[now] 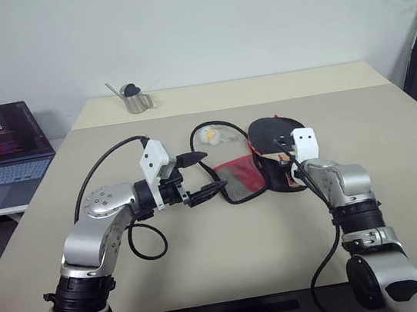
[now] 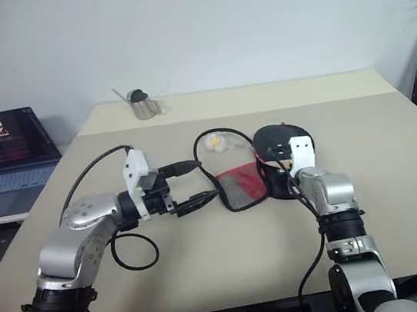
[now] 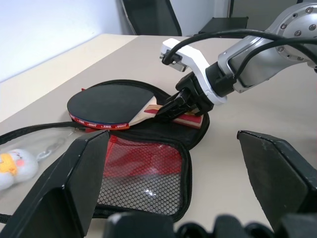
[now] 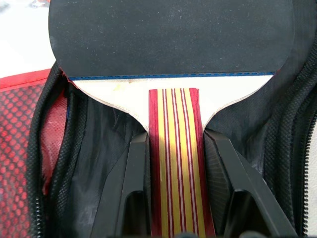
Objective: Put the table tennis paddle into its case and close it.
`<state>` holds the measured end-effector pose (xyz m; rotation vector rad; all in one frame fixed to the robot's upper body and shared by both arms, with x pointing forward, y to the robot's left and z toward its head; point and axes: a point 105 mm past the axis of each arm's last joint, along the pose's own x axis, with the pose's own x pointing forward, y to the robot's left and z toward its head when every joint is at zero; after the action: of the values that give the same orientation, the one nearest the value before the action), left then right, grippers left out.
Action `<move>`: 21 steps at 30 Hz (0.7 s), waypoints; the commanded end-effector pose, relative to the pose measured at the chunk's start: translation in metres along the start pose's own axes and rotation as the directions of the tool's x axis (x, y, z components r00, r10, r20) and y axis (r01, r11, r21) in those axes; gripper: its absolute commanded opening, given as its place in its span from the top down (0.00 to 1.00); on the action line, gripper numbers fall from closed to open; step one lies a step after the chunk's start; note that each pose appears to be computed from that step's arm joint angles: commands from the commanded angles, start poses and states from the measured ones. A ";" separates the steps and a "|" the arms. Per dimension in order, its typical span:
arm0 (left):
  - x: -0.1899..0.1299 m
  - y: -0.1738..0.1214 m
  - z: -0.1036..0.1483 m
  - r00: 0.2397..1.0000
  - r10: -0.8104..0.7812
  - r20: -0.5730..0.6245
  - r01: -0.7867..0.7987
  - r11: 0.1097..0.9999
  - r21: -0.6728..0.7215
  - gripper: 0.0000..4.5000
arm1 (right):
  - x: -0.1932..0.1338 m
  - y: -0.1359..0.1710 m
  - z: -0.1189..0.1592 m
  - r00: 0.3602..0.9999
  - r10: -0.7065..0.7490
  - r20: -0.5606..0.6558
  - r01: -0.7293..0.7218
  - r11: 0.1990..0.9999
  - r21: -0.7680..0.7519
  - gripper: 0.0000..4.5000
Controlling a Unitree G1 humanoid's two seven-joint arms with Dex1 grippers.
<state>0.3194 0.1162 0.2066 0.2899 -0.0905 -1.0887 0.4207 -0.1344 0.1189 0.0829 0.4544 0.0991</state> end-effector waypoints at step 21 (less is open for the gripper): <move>0.001 -0.003 0.010 1.000 -0.012 0.022 0.011 0.999 0.041 0.00 | 0.000 0.001 0.017 0.995 -0.048 0.086 0.054 0.996 -0.070 0.68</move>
<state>0.3189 0.1153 0.2043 0.2878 -0.0840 -1.0930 0.4235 -0.1399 0.1185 0.0049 0.4325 0.0513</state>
